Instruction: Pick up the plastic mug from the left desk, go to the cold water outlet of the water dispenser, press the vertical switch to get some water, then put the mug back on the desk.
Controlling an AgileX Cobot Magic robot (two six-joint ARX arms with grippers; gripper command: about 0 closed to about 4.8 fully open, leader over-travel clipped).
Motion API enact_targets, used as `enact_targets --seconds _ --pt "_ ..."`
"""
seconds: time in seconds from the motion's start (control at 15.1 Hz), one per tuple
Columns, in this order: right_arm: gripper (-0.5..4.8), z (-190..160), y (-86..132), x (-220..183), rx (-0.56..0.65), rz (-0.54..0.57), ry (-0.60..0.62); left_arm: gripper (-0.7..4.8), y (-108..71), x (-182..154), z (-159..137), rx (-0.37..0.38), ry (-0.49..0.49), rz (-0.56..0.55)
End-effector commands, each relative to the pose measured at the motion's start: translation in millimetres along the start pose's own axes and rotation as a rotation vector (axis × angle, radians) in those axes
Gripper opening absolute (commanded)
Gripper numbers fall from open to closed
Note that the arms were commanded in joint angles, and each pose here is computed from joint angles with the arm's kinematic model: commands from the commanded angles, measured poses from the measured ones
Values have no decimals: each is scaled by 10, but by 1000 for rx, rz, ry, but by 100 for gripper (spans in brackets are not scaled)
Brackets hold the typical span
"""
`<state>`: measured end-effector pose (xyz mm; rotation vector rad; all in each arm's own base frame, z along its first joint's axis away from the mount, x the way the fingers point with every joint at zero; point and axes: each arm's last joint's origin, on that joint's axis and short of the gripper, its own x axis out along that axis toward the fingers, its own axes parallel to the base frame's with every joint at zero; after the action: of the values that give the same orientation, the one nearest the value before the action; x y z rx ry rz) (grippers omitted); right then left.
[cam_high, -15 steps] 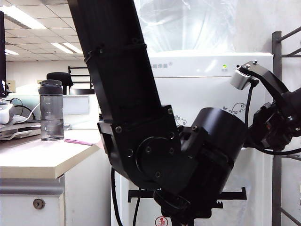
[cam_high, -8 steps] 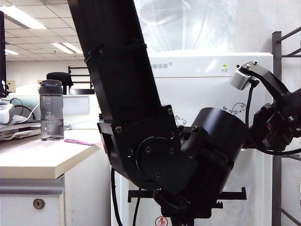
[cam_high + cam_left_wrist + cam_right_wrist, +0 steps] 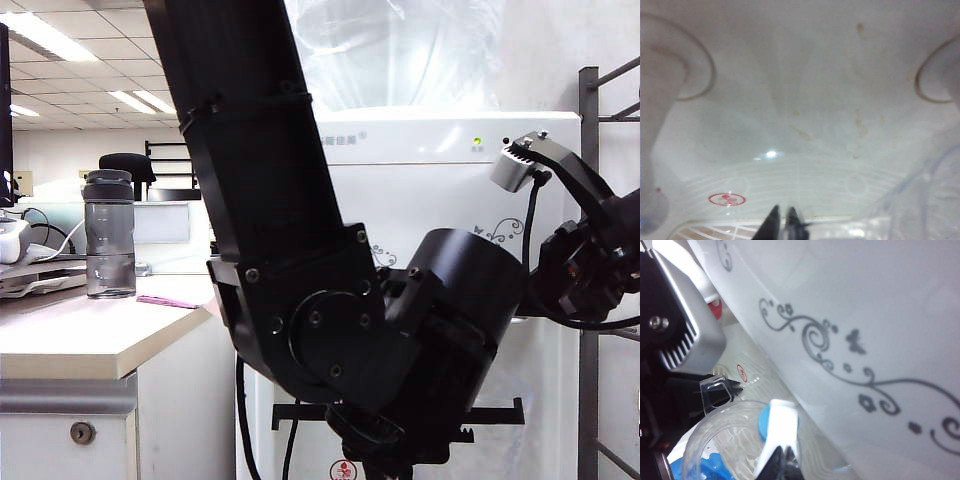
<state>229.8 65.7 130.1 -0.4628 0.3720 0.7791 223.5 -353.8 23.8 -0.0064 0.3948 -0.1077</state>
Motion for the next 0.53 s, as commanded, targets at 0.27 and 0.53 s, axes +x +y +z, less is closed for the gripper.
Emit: enact_targets --seconds 0.27,0.53 --pt "-1 -111 59 16 32 44 86 -5 -30 -3 64 -41 -33 -2" --pt "-1 -162 73 49 37 58 108 -5 -30 -3 64 -41 -33 -2"
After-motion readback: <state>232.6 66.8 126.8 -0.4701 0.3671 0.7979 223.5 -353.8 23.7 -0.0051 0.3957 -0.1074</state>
